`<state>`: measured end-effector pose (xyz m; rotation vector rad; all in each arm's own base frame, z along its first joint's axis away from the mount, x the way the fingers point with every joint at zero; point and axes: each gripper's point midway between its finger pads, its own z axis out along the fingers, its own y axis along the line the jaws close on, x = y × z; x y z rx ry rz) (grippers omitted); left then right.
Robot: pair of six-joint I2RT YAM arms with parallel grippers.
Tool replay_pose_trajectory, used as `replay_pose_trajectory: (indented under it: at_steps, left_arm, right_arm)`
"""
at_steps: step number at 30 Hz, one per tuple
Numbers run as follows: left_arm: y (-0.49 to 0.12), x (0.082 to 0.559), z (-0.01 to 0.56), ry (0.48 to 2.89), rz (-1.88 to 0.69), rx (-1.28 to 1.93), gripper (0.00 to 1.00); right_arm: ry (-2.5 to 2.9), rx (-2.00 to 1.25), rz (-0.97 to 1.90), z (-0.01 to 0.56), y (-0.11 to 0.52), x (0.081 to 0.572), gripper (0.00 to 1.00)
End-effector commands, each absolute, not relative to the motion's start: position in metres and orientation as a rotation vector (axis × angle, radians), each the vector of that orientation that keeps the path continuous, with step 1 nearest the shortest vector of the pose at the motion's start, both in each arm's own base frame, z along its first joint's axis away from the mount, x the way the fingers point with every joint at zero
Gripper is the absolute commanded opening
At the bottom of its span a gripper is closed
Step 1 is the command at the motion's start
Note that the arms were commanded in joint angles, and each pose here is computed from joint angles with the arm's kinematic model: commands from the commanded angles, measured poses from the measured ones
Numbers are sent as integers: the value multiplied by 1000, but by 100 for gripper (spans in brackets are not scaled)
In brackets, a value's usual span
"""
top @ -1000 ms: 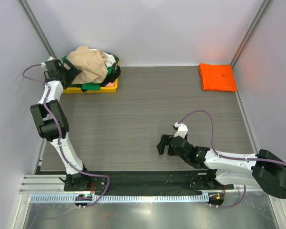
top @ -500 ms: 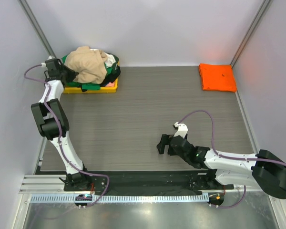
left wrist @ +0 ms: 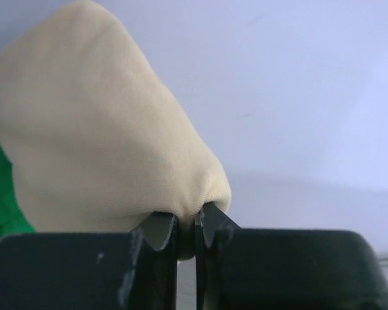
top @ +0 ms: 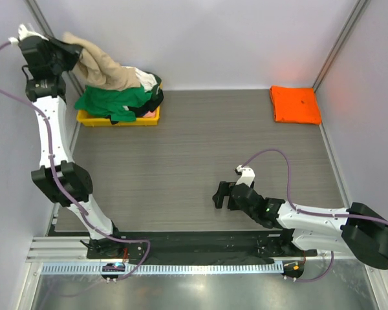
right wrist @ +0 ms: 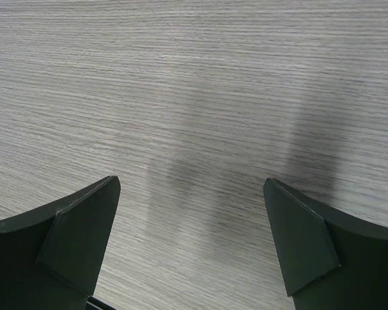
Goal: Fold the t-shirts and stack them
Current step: Grab the tshirt from the pile, then move the tshirt to the center of the board
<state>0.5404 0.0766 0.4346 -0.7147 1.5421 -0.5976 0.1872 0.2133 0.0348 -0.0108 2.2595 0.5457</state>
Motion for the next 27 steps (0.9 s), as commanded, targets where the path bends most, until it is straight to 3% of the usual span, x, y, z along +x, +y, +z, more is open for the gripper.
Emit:
replay_pose_trajectory:
  at_steps: [1, 6, 9, 14, 16, 17, 18, 20, 21, 23, 24, 26, 27]
  left_arm:
    - [18, 483, 540, 1444, -713, -503, 0]
    - [-29, 420, 577, 1439, -769, -375, 0]
    - [-62, 385, 566, 1504, -863, -327, 0]
    - [-184, 339, 520, 1741, -1075, -9, 3]
    - [-242, 325, 475, 1905, -1151, 154, 21]
    - [-256, 326, 453, 1982, -1122, 176, 37]
    - [-269, 329, 400, 2200, -1052, 175, 71]
    - [-276, 326, 343, 2411, -825, 230, 94]
    - [-271, 323, 301, 2571, -689, 228, 100]
    - [-270, 313, 276, 2617, -552, 243, 100]
    - [-272, 312, 246, 2646, -533, 234, 100]
    - [-266, 299, 252, 2588, -610, 133, 100]
    - [-262, 292, 226, 2624, -594, 100, 100]
  right_arm:
    - [2270, 13, 527, 29, 205, 184, 100]
    - [2178, 90, 585, 53, 194, 186, 100]
    - [2121, 159, 590, 79, 180, 186, 100]
    - [1977, 301, 600, 153, 151, 191, 100]
    - [1961, 339, 535, 165, 133, 191, 100]
    - [1934, 360, 537, 185, 130, 193, 100]
    - [1936, 373, 517, 191, 126, 193, 100]
    - [1965, 406, 446, 199, 116, 192, 100]
    - [1978, 419, 422, 201, 114, 191, 100]
    - [2027, 470, 361, 199, 104, 186, 100]
    - [2032, 495, 330, 197, 97, 184, 100]
    - [2067, 515, 281, 189, 86, 176, 100]
    - [2059, 552, 293, 189, 83, 174, 100]
